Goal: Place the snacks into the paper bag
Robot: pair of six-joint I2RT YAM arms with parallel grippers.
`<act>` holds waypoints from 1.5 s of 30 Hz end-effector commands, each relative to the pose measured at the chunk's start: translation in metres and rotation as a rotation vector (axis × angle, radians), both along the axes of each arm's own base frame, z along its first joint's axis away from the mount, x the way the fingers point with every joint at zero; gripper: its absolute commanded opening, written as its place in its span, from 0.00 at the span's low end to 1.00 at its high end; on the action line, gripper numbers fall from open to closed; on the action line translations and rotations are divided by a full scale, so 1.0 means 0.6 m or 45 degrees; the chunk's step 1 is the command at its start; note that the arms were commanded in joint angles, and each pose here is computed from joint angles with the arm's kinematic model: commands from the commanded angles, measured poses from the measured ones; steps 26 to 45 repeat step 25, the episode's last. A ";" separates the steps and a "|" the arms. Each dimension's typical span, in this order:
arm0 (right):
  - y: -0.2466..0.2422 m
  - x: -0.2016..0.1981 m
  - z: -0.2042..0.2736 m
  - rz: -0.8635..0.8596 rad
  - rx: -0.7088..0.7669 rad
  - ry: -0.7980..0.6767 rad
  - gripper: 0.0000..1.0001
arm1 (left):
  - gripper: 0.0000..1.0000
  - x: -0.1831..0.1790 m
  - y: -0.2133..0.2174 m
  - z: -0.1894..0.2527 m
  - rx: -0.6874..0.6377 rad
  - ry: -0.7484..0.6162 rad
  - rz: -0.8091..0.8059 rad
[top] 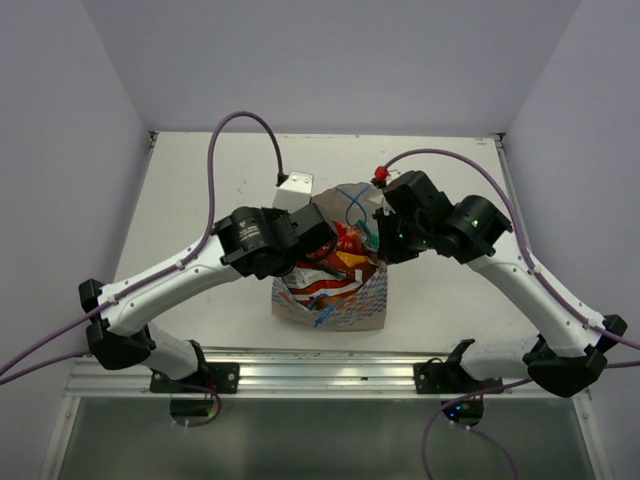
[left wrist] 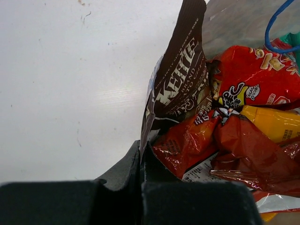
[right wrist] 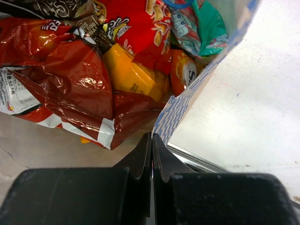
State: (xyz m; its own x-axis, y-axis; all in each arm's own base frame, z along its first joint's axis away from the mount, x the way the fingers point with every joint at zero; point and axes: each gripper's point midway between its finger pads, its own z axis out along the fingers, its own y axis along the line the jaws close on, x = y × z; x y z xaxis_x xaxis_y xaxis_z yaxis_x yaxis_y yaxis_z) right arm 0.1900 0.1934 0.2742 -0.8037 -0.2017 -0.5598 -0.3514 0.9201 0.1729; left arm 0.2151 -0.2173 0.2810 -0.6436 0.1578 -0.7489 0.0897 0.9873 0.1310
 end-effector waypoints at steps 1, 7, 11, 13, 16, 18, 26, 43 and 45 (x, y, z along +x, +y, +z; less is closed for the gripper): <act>0.033 0.039 0.066 -0.040 0.174 -0.200 0.00 | 0.00 0.014 0.023 0.033 -0.128 -0.145 0.127; 0.021 0.035 0.026 -0.063 0.109 -0.169 0.09 | 0.95 0.003 0.044 0.001 -0.124 -0.121 0.174; -0.008 0.035 0.053 -0.119 0.095 -0.240 0.37 | 1.00 0.020 0.059 0.093 -0.230 -0.293 0.210; -0.028 0.041 0.089 -0.181 0.104 -0.324 0.53 | 1.00 0.028 0.066 0.175 -0.320 -0.407 0.215; -0.079 0.038 0.133 -0.303 0.044 -0.397 0.58 | 1.00 0.034 0.092 0.283 -0.405 -0.585 0.230; -0.118 0.025 0.140 -0.374 -0.026 -0.407 0.58 | 1.00 0.037 0.108 0.337 -0.433 -0.695 0.223; -0.243 0.000 0.153 -0.622 -0.304 -0.505 0.66 | 1.00 0.037 0.163 0.396 -0.390 -0.913 0.252; -0.243 0.000 0.153 -0.622 -0.304 -0.505 0.66 | 1.00 0.037 0.163 0.396 -0.390 -0.913 0.252; -0.243 0.000 0.153 -0.622 -0.304 -0.505 0.66 | 1.00 0.037 0.163 0.396 -0.390 -0.913 0.252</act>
